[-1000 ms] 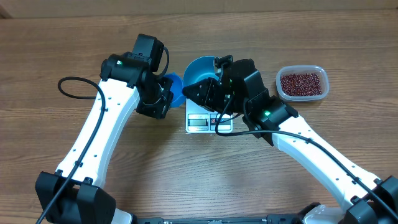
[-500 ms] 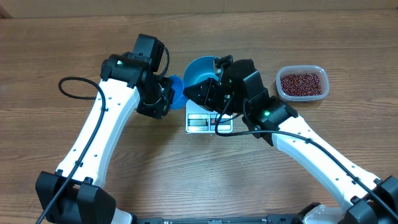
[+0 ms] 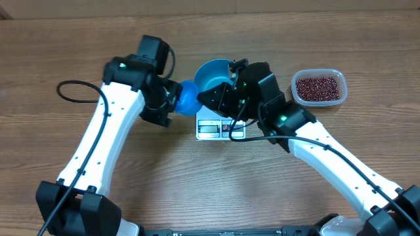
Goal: Scoop item into bowl and weigh 150g on scale
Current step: 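Release the scoop from the left gripper and carry it right toward the bean tub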
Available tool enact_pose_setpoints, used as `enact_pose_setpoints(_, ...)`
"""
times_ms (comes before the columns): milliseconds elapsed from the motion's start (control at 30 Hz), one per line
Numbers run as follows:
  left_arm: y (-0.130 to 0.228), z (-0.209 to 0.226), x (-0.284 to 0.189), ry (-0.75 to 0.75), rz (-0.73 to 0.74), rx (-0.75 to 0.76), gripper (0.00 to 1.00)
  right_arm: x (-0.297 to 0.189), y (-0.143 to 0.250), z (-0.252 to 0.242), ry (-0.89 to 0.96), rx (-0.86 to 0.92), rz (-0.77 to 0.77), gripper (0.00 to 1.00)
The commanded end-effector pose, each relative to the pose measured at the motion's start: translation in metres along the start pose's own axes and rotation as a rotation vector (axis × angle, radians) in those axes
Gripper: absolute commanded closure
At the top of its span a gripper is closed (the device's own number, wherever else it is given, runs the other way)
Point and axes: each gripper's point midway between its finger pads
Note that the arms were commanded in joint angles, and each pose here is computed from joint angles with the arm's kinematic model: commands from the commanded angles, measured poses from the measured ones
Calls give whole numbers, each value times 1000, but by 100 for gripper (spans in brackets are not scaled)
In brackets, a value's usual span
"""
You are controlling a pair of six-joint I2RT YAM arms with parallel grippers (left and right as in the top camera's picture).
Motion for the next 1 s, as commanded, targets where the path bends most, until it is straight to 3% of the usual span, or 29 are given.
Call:
enact_pose_setpoints(0, -31, -5, -7, 24, -55, 91, 34, -10, -20, 2, -8, -59, -44, 96)
enact_pose_setpoints(233, -55, -13, -11, 56, -90, 394, 34, -21, -32, -2, -36, -130, -37, 96)
enact_pose_setpoints(467, -56, -22, -12, 82, -106, 581, 23, -31, -38, -3, -87, -133, 1, 96)
enact_pose_setpoints(733, -31, -44, -15, 227, -18, 817, 22, -44, -44, -4, -122, -132, 16, 96)
enact_pose_setpoints(967, -3, -54, -17, 306, 33, 1000, 23, -97, -77, -20, -101, -151, -84, 96)
Point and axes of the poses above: each gripper's point midway between its finger pads, its own x axis out along the fingers, its own z axis along the line the jaws close on, y = z × x
